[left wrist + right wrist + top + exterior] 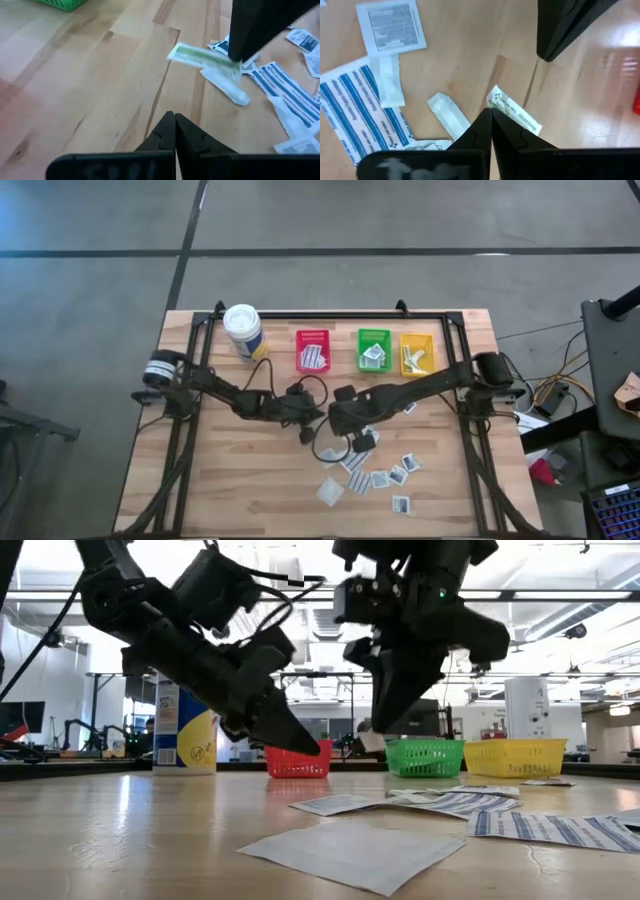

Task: Pick & Place First Aid Supplies
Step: Put the alcohol pad in the green bin

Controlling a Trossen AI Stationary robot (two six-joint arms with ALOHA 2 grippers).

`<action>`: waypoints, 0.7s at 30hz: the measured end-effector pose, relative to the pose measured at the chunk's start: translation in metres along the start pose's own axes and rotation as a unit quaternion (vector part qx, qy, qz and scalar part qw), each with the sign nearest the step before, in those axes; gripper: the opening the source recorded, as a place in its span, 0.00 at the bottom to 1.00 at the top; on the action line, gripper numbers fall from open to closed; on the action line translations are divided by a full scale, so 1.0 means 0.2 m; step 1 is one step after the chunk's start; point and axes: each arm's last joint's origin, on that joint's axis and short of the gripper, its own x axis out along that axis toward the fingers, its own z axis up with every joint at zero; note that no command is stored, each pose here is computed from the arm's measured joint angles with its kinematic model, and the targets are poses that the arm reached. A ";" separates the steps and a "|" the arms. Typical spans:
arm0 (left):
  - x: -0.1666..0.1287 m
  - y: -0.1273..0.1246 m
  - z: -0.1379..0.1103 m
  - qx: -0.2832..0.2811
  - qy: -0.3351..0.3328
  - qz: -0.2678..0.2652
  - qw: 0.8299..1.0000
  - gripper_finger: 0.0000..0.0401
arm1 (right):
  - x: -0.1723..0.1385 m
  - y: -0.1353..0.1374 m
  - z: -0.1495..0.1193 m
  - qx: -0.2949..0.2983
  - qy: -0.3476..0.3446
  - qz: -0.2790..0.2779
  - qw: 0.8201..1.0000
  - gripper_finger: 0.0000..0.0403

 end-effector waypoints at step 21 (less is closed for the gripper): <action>-0.31 0.08 -0.05 0.069 -0.048 -0.017 0.996 0.00 | -0.38 -0.19 -0.13 0.053 -0.025 -0.084 0.995 0.02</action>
